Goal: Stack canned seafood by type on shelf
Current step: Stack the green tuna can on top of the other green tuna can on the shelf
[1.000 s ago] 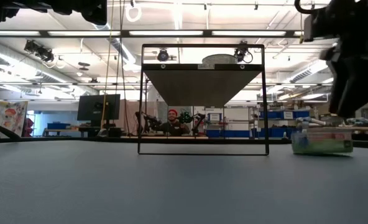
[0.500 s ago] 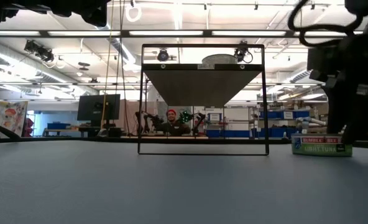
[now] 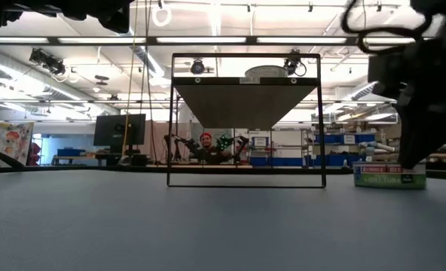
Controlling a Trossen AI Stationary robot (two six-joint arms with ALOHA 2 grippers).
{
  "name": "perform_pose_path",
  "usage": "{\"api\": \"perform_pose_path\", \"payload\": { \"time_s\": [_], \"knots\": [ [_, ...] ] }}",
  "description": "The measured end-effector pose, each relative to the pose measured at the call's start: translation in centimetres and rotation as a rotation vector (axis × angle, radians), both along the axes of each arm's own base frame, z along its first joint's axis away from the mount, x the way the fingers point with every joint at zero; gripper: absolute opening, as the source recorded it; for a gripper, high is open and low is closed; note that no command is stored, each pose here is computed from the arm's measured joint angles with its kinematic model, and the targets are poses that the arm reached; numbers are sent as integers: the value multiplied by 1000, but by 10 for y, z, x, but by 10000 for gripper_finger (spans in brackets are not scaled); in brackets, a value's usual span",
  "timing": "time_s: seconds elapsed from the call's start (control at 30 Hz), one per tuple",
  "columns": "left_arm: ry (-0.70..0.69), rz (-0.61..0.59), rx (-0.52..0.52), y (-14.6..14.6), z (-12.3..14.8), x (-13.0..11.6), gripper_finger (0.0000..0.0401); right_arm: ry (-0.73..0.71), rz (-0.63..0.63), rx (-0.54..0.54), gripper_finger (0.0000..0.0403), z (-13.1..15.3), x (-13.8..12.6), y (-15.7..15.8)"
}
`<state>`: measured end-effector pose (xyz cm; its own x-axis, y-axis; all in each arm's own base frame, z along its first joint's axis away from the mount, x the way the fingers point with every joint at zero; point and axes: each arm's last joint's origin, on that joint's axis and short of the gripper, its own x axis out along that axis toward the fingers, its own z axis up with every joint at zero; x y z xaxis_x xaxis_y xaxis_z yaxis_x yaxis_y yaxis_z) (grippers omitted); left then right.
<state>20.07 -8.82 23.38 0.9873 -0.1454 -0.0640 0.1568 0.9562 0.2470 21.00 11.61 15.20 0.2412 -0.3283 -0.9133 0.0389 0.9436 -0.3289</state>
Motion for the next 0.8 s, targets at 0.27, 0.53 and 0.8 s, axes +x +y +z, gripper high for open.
{"api": "perform_pose_path", "payload": {
  "time_s": [0.27, 0.53, 0.8],
  "knots": [
    [-6, 0, -3, 0, 1, 0, 1, -61, -17, 196, 2, 21, 19, 15],
    [-6, 0, -3, 0, 1, 0, 1, -250, -17, 396, 1, 52, 45, 34],
    [-3, 1, -25, 0, 1, 0, 1, -455, -100, 630, 0, 68, 66, 43]
  ]
}}
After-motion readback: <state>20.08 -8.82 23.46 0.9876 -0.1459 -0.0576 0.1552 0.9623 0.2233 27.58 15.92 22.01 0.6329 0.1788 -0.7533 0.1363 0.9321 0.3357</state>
